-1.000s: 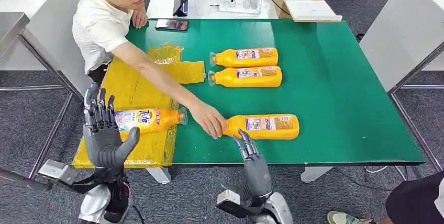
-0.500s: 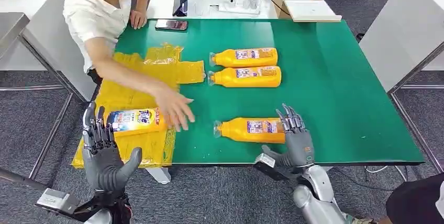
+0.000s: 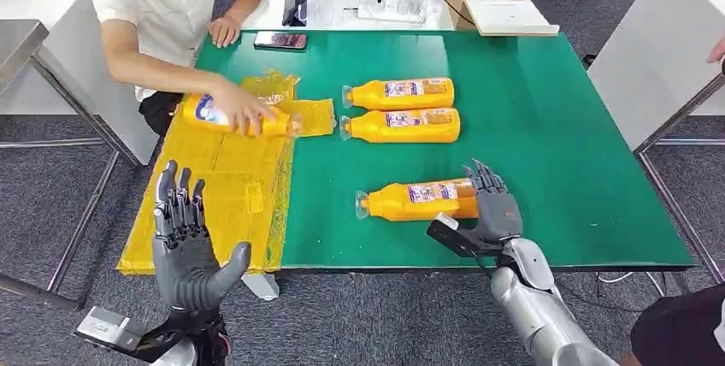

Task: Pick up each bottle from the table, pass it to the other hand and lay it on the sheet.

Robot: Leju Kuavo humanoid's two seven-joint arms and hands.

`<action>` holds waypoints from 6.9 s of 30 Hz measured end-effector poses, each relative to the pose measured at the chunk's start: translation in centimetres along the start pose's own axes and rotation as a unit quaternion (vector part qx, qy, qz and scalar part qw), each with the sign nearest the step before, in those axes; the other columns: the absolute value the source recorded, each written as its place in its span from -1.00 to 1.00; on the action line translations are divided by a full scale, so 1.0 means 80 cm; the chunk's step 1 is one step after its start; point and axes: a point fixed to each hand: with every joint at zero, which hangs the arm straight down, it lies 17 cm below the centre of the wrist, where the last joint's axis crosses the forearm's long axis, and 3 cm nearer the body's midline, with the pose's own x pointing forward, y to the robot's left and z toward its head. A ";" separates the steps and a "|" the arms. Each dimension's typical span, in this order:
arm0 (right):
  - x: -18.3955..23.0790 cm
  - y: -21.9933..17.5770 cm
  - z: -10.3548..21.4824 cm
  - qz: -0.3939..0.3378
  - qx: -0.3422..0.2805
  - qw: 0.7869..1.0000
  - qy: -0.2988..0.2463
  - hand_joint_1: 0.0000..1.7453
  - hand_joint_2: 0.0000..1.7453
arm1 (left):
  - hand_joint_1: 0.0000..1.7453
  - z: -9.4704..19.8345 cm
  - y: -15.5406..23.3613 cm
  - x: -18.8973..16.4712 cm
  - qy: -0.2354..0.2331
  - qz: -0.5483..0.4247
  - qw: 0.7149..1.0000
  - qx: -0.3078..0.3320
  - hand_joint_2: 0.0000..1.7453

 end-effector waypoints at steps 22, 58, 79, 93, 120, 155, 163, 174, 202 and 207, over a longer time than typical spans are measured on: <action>0.007 0.049 -0.013 0.038 0.125 0.991 -0.002 0.98 1.00 | -1.00 -0.010 -0.021 0.003 -0.005 0.034 0.999 -0.021 1.00; 0.166 0.001 0.068 -0.323 -0.056 0.938 -0.118 1.00 1.00 | -1.00 0.063 0.028 -0.155 0.276 0.086 0.955 0.064 1.00; 0.353 0.070 0.114 -0.365 0.053 0.898 -0.239 1.00 1.00 | -1.00 0.075 -0.069 -0.119 0.228 0.107 0.962 -0.105 1.00; 0.416 0.131 0.141 -0.334 0.116 0.897 -0.266 1.00 1.00 | 1.00 0.066 -0.062 -0.136 0.262 0.148 0.950 -0.082 1.00; 0.457 0.135 0.178 -0.356 0.092 0.881 -0.299 -1.00 -1.00 | 1.00 0.055 -0.031 -0.143 0.264 0.152 0.951 -0.043 1.00; 0.329 -0.092 0.177 -0.465 -0.220 0.831 -0.212 -1.00 -1.00 | 1.00 -0.090 0.194 -0.290 0.244 -0.637 0.708 -0.182 1.00; 0.339 -0.060 0.176 -0.480 -0.189 0.834 -0.199 -1.00 -1.00 | 1.00 -0.067 0.215 -0.333 0.334 -0.626 0.672 -0.211 1.00; 0.335 -0.034 0.174 -0.477 -0.168 0.843 -0.184 -1.00 -1.00 | -1.00 -0.034 0.214 -0.356 0.383 -0.611 0.647 -0.248 1.00; 0.318 -0.009 0.175 -0.461 -0.150 0.858 -0.169 -1.00 -1.00 | -1.00 -0.005 0.063 -0.324 0.315 -0.327 0.849 -0.271 1.00; 0.311 -0.005 0.179 -0.457 -0.148 0.861 -0.166 -1.00 -1.00 | -1.00 -0.050 0.032 -0.223 0.188 -0.210 0.948 -0.149 1.00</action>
